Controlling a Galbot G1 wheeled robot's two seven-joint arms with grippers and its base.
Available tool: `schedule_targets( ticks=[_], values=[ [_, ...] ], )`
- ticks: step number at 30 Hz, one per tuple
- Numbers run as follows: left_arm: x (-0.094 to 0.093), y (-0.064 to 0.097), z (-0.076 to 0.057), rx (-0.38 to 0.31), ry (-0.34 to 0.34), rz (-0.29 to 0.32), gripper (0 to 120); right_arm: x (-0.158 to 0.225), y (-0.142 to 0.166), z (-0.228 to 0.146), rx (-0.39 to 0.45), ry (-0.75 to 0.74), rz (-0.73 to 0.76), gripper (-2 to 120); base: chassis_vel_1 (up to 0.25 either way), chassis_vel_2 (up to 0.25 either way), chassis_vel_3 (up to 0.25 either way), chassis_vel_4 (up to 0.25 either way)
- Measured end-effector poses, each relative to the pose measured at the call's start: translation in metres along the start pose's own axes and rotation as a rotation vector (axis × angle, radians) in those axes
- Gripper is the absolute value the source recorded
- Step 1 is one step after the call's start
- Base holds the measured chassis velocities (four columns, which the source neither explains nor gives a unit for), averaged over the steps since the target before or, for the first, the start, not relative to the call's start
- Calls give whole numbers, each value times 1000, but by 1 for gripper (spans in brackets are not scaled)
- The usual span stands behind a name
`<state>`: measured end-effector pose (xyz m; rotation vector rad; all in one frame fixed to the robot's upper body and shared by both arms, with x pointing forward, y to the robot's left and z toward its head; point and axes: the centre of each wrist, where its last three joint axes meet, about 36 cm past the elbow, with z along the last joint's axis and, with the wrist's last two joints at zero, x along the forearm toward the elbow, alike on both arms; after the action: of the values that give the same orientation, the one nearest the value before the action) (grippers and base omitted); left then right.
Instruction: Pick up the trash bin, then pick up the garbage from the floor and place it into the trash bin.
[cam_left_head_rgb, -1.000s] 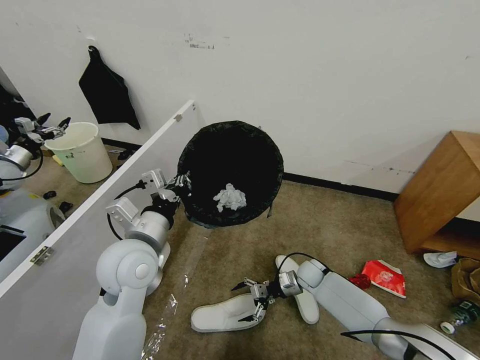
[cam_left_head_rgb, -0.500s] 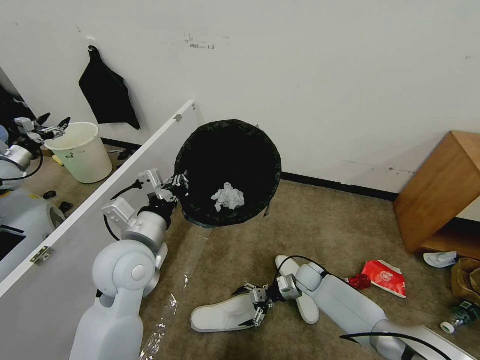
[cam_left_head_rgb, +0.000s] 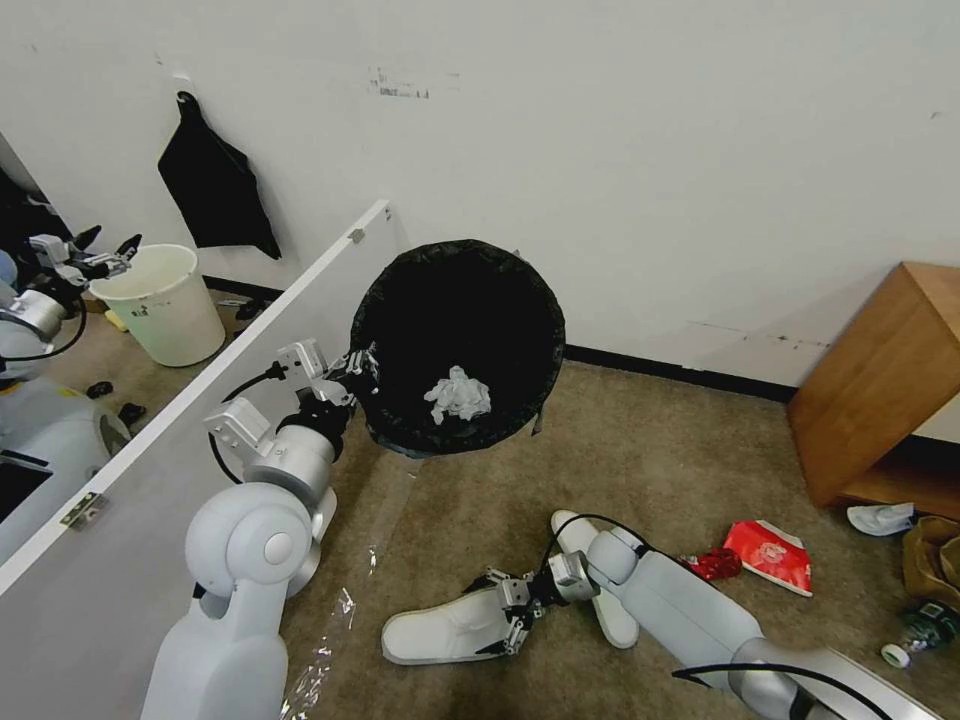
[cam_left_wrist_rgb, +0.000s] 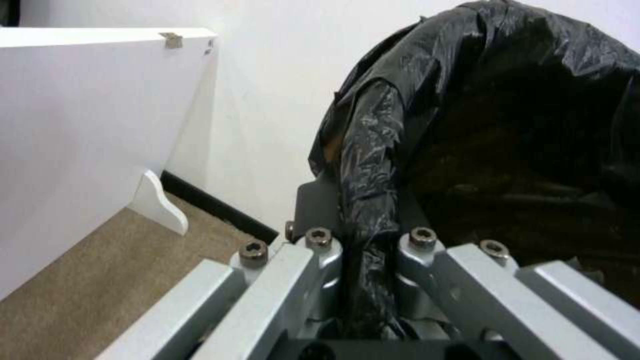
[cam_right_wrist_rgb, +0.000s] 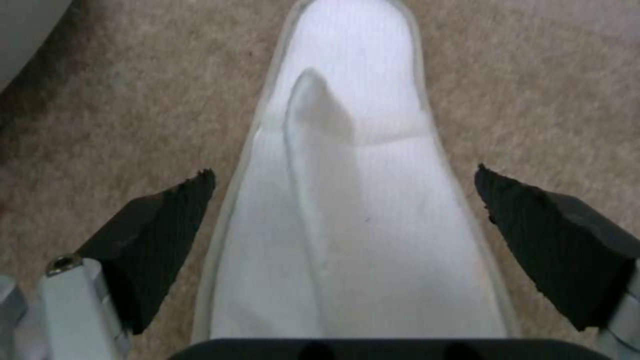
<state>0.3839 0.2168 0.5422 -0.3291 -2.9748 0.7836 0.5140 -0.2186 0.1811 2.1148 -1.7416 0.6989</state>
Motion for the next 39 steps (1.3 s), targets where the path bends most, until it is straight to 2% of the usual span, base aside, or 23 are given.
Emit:
schedule_targets(
  ticks=[3, 5, 6, 9, 10, 12, 15, 17, 21, 23, 24, 26, 39],
  values=[
    [1, 0, 0, 0, 0, 0, 4, 0, 1, 0, -1, 3, 1, 92, 0, 0, 0, 0],
    [1, -1, 0, 0, -2, 1, 4, 0, 1, 1, -1, 9, -5, 79, 0, 0, 0, 0],
    [1, -1, 0, 0, -2, 1, 4, 0, 1, 1, -1, 9, -5, 79, 0, 0, 0, 0],
    [4, -2, -1, 0, -4, 3, 4, -1, 1, 1, -5, 13, -9, 65, 0, 0, 0, 0],
    [4, -2, -1, 0, -4, 3, 4, -1, 1, 1, -5, 13, -9, 65, 0, 0, 0, 0],
    [5, -3, -1, -2, -5, 3, 4, 0, 2, 2, -7, 14, -11, 53, 0, 0, 0, 0],
    [5, -3, -1, -2, -5, 4, 4, 1, 2, 2, -8, 15, -12, 48, 0, 0, 0, 0],
    [6, -3, -1, -3, -4, 2, 4, 3, 3, 2, -6, 12, -12, 36, 0, 0, 0, 0],
    [6, -3, 0, -2, -5, 2, 4, 4, 2, 1, -3, 8, -14, 28, 0, 0, 0, 0],
    [5, -4, 0, 0, -4, 2, 4, 5, 2, 1, -4, 4, -9, 14, 0, 0, 0, 0],
    [5, -4, 0, 0, -4, 2, 4, 5, 2, 1, -4, 4, -9, 14, 0, 0, 0, 0],
    [5, -3, 1, 0, -2, 0, 4, 6, 1, 2, -5, 2, -5, 2, 0, 0, 0, 0],
    [4, 1, -1, -4, -5, -11, 4, 16, -4, 2, -10, -12, 34, 0, 0, 0, 0, 0]
  ],
)
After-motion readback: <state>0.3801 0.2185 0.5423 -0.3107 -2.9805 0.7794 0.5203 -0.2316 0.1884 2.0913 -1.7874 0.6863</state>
